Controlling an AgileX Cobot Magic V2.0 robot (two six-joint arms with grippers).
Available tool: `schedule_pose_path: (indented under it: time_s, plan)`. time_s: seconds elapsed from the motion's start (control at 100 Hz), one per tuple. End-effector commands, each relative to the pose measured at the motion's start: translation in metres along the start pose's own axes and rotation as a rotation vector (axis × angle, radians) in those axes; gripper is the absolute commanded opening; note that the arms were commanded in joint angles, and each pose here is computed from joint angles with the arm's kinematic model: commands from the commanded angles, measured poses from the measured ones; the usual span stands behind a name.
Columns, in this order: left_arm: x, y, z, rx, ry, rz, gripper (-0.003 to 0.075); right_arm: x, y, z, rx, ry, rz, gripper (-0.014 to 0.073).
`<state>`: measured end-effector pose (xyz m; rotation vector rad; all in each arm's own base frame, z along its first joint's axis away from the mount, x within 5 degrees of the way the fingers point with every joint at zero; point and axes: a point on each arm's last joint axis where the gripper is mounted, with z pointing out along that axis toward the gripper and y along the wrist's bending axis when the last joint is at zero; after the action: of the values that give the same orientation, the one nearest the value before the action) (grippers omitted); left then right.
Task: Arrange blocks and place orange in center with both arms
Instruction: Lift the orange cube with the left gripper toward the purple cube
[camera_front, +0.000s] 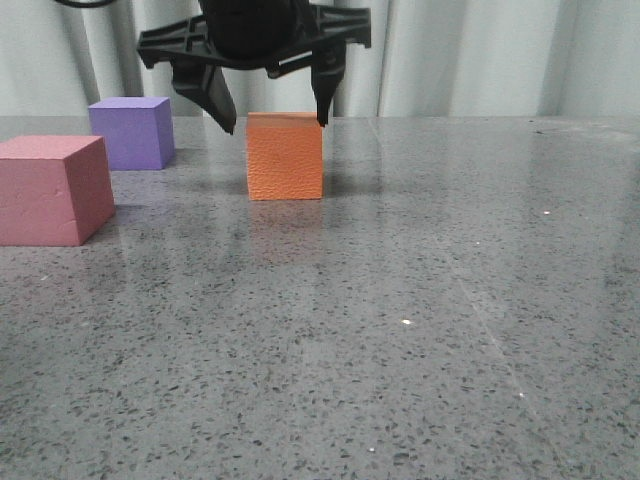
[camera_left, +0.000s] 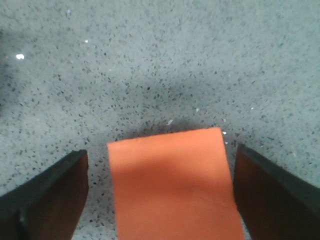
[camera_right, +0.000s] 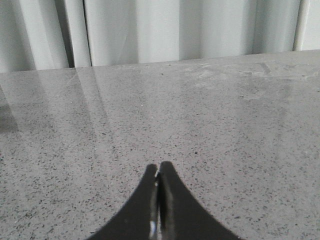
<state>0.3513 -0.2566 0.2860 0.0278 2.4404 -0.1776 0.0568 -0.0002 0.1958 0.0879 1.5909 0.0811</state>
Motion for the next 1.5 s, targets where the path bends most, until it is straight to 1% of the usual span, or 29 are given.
schedule_pose_path:
  time_s: [0.0, 0.19, 0.26, 0.31, 0.37, 0.42, 0.49, 0.5, 0.51, 0.53, 0.56, 0.57, 0.62, 0.71, 0.8, 0.91, 1.02, 1.14, 1.3, 1.49]
  plan:
    - [-0.014, -0.004, -0.023, 0.055, -0.071, -0.022, 0.0553, -0.014, 0.001, -0.003, -0.007, -0.119, -0.008, -0.0067]
    - [-0.009, -0.007, -0.012, 0.052, -0.037, -0.031, 0.0551, -0.014, 0.001, -0.003, -0.007, -0.119, -0.008, -0.0067]
    - [-0.008, -0.007, -0.011, 0.05, -0.036, -0.03, 0.0515, -0.014, 0.001, -0.003, -0.007, -0.119, -0.008, -0.0067]
    - [-0.008, -0.007, -0.011, 0.049, -0.034, -0.03, 0.0464, -0.014, 0.001, -0.003, -0.007, -0.119, -0.008, -0.0067]
    - [-0.008, -0.006, -0.011, 0.045, -0.031, -0.028, 0.0384, -0.014, 0.001, -0.003, -0.007, -0.119, -0.008, -0.0067]
    - [-0.008, -0.006, -0.012, 0.042, -0.029, -0.027, 0.0288, -0.014, 0.001, -0.003, -0.007, -0.119, -0.008, -0.0067]
    - [-0.008, -0.006, -0.012, 0.041, -0.029, -0.003, 0.0181, -0.014, 0.001, -0.003, -0.007, -0.119, -0.008, -0.0067]
    - [-0.008, -0.006, -0.012, 0.041, -0.03, 0.001, 0.0148, -0.014, 0.001, -0.003, -0.007, -0.119, -0.008, -0.0067]
    - [-0.008, -0.006, -0.012, 0.041, -0.03, 0.001, 0.0148, -0.014, 0.001, -0.003, -0.007, -0.119, -0.008, -0.0067]
    - [-0.009, -0.005, -0.014, 0.04, -0.03, 0.002, 0.0109, -0.014, 0.001, -0.003, -0.007, -0.119, -0.008, -0.0067]
    - [-0.009, -0.005, -0.016, 0.04, -0.032, 0.002, 0.0084, -0.014, 0.001, -0.003, -0.007, -0.119, -0.008, -0.0067]
    - [-0.01, -0.005, -0.016, 0.041, -0.034, 0.002, 0.0063, -0.014, 0.001, -0.003, -0.007, -0.119, -0.008, -0.0067]
    - [-0.012, -0.004, -0.023, 0.047, -0.044, 0.002, 0.0033, -0.014, 0.001, -0.003, -0.007, -0.119, -0.008, -0.0067]
    - [-0.018, -0.002, -0.038, 0.061, -0.078, 0.03, 0.0024, -0.014, 0.001, -0.003, -0.007, -0.119, -0.008, -0.0067]
    - [-0.027, 0.004, -0.058, 0.057, -0.139, 0.054, 0.0024, -0.014, 0.001, -0.003, -0.007, -0.119, -0.008, -0.0067]
    - [-0.037, 0.018, -0.084, 0.0, -0.212, 0.087, 0.0024, -0.014, 0.001, -0.003, -0.007, -0.119, -0.008, -0.0067]
    - [-0.044, 0.033, -0.1, -0.072, -0.246, 0.097, 0.0024, -0.014, 0.001, -0.003, -0.007, -0.119, -0.008, -0.0067]
    - [-0.048, 0.053, -0.106, -0.114, -0.262, 0.076, 0.0024, -0.014, 0.001, -0.003, -0.007, -0.119, -0.008, -0.0067]
    - [-0.047, 0.084, -0.1, -0.171, -0.246, 0.037, 0.0024, -0.014, 0.001, -0.003, -0.007, -0.119, -0.008, -0.0067]
    - [-0.04, 0.114, -0.092, -0.176, -0.242, -0.001, 0.0024, -0.014, 0.001, -0.003, -0.007, -0.119, -0.008, -0.0067]
